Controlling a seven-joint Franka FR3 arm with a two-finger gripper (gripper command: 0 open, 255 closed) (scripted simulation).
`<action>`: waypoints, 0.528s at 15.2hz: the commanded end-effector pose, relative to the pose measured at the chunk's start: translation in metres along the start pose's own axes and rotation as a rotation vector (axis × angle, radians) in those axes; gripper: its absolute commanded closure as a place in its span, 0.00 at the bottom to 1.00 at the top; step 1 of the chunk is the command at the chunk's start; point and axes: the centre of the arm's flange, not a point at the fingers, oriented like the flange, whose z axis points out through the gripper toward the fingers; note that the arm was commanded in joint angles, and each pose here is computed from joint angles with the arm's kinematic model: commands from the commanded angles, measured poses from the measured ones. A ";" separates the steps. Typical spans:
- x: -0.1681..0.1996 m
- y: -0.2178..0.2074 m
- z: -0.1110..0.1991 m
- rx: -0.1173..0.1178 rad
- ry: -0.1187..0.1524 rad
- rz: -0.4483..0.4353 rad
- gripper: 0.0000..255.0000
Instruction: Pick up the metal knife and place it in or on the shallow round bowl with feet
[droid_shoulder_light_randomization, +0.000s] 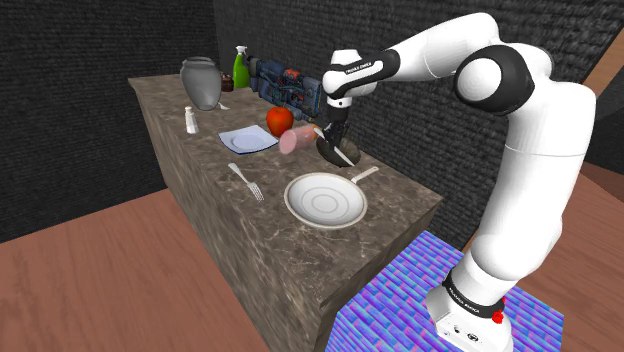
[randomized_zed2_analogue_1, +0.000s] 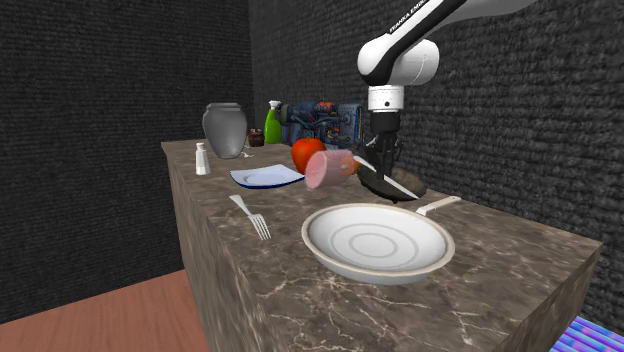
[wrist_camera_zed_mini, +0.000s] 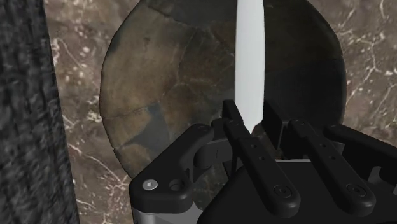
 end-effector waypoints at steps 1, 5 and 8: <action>0.000 -0.001 0.006 0.002 -0.007 -0.002 1.00; 0.000 -0.001 0.006 0.002 -0.007 -0.002 1.00; 0.001 -0.002 0.007 0.002 -0.007 -0.002 0.00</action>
